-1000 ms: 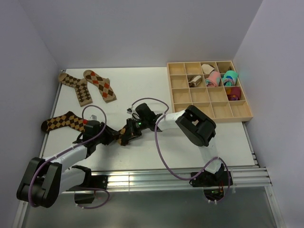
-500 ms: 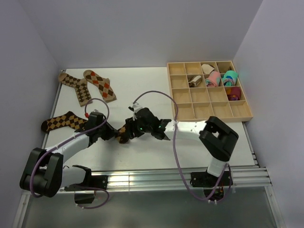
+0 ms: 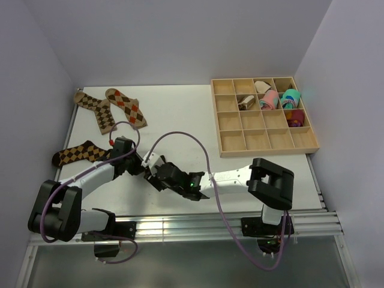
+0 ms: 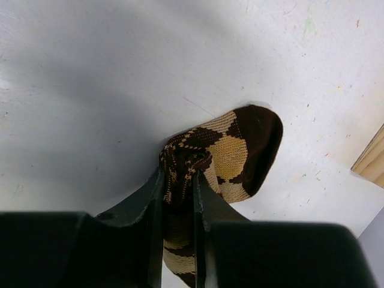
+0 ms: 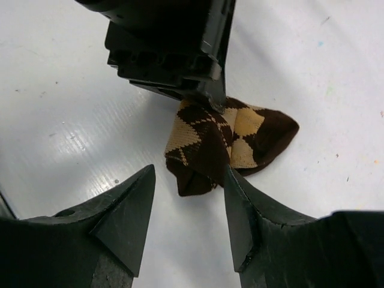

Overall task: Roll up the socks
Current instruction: Roll the sock at the center of the board.

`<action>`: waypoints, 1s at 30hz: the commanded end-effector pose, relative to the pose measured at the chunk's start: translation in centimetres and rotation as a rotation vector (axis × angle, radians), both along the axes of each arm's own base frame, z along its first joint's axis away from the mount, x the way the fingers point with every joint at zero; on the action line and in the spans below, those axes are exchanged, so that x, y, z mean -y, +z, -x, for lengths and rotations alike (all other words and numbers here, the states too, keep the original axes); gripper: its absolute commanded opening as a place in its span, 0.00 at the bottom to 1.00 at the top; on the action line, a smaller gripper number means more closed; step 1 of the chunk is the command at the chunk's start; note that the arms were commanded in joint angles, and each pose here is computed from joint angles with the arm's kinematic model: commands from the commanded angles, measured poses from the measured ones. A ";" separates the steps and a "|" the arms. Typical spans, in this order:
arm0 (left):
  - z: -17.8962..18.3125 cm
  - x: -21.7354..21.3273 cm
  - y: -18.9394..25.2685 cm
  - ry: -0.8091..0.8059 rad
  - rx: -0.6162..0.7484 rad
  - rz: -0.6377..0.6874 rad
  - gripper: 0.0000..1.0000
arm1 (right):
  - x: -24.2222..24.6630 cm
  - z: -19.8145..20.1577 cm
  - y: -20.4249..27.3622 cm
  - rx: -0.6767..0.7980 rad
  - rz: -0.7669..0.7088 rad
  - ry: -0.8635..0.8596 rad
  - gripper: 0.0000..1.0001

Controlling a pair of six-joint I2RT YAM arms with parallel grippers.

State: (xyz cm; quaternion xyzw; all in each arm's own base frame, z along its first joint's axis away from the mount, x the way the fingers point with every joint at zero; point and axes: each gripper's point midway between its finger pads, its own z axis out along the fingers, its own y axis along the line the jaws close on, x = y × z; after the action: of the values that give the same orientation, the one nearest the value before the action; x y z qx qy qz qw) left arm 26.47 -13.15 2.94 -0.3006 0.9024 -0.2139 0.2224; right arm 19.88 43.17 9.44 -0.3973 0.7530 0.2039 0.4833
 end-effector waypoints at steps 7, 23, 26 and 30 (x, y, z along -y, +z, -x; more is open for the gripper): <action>1.8 -1.6 -2.2 -0.017 -0.089 -0.115 0.08 | -2.6 -0.9 -1.3 0.094 0.086 0.034 0.56; 1.6 -1.0 -2.0 -0.052 -0.081 -0.108 0.07 | 2.9 -2.9 -11.1 -0.133 0.300 -0.173 0.63; 1.7 -0.9 -2.1 -0.063 -0.085 -0.110 0.07 | 4.4 -3.8 -12.2 -0.183 0.321 -0.217 0.63; 1.7 -0.8 -2.0 -0.071 -0.084 -0.109 0.07 | 5.1 -3.4 -13.6 -0.244 0.346 -0.198 0.58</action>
State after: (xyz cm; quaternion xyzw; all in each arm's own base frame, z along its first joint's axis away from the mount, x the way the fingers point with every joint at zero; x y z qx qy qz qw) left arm 27.13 -13.54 3.04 -0.2832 0.9076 -0.2101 0.2278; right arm 24.00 43.65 2.06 -0.3657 0.8149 0.1504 0.4238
